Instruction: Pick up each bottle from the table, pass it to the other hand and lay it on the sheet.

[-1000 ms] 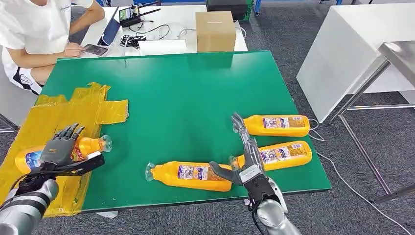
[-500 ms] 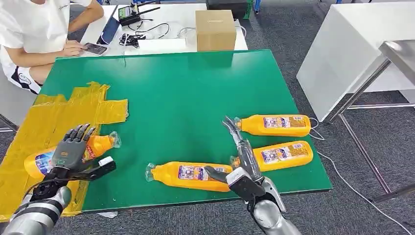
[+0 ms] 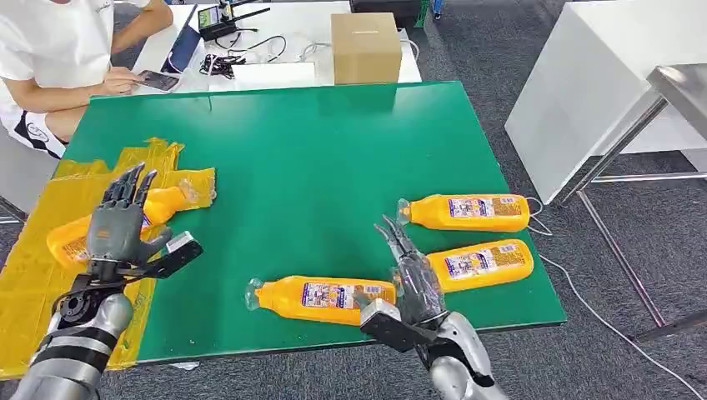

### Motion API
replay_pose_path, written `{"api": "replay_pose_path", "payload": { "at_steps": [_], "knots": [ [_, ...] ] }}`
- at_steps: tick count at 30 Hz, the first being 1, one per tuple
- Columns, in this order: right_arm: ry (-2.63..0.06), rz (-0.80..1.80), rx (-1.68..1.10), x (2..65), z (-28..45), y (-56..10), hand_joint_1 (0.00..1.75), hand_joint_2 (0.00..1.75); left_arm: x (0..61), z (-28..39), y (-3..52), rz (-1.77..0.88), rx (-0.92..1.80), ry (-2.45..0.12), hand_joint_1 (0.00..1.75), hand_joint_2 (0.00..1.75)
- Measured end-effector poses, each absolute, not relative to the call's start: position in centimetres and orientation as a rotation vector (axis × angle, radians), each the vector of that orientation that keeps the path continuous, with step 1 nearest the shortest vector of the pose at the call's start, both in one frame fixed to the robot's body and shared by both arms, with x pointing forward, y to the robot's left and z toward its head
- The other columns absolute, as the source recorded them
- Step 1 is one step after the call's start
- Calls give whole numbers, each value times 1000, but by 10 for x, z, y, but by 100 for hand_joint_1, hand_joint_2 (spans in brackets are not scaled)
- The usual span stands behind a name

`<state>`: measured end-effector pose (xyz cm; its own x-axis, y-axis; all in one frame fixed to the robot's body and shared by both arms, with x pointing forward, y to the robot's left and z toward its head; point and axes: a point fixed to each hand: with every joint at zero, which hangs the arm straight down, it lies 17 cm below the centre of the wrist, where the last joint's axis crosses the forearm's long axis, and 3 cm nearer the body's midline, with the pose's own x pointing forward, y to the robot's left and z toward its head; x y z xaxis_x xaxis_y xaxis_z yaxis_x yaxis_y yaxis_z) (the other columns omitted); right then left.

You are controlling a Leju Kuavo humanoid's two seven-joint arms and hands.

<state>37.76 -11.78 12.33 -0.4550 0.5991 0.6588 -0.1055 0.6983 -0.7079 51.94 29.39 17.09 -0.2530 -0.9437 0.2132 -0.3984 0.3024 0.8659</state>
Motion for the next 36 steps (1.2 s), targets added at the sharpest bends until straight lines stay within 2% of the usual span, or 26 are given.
{"api": "replay_pose_path", "payload": {
  "at_steps": [6, 11, 18, 26, 36],
  "knots": [
    [-1821, 963, -466, 376, 107, -117, 0, 175, 507, 197, 279, -815, 1144, -1911, 0, 175],
    [-1753, 1125, -571, 370, 88, -112, 0, 175, 492, 218, 260, -641, 886, -2049, 0, 175],
    [-1708, 1286, -597, 359, 70, -99, 0, 175, 478, 243, 248, -509, 729, -2151, 0, 175],
    [-1678, 1469, -486, 353, 49, -66, 0, 175, 469, 268, 230, -388, 583, -2246, 0, 175],
    [-1634, 1539, -427, 360, 34, -49, 0, 175, 465, 277, 217, -343, 533, -2278, 0, 175]
  ]
}}
